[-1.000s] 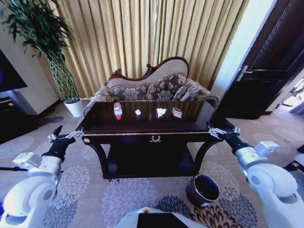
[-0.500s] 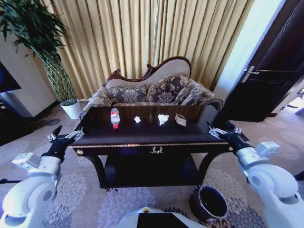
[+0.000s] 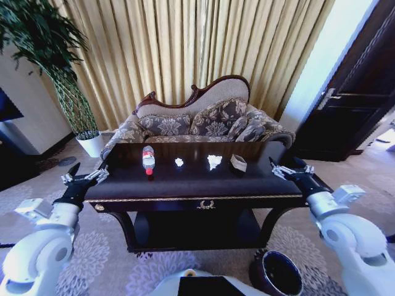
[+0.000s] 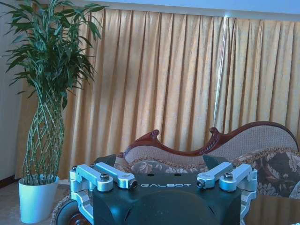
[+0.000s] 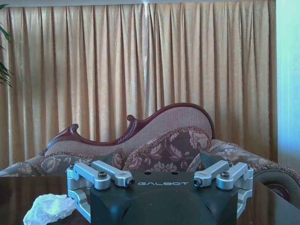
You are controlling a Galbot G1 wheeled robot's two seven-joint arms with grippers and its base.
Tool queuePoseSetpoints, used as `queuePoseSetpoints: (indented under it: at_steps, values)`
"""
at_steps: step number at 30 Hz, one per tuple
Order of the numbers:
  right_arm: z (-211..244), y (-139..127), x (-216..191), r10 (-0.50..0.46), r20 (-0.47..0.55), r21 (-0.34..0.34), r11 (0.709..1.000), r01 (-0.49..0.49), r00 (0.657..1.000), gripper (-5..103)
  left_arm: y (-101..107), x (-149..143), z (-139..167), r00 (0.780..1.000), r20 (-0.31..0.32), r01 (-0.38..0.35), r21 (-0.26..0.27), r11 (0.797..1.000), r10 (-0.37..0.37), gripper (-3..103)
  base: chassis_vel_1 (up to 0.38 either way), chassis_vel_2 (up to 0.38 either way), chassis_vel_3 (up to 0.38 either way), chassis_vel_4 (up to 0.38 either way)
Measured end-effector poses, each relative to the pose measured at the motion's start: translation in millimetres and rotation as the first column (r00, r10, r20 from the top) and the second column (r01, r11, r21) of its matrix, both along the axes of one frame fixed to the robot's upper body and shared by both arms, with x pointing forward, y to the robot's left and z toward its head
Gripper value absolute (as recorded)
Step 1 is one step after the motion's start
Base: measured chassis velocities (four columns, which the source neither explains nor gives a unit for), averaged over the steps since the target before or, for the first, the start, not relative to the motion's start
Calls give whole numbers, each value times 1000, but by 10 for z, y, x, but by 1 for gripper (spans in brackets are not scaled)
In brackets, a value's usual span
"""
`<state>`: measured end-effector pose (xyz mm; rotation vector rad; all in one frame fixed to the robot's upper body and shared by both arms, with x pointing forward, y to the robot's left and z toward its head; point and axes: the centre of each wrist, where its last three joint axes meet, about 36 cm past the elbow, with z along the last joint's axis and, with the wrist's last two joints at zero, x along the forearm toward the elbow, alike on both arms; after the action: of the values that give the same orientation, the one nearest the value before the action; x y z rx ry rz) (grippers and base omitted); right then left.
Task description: Move to the front of the table and place the trash on the table into the trash bin.
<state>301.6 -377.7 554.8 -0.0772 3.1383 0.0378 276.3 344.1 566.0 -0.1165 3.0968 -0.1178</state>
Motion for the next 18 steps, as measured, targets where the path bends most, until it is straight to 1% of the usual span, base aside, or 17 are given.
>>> queuePoseSetpoints:
  at_steps: [18]
  values:
    - [11,-27,-6,-8,2,-3,1000,8,1000,100,-11,-5,-1,1000,0,3,1,1000,-3,100,0,0,0,0]
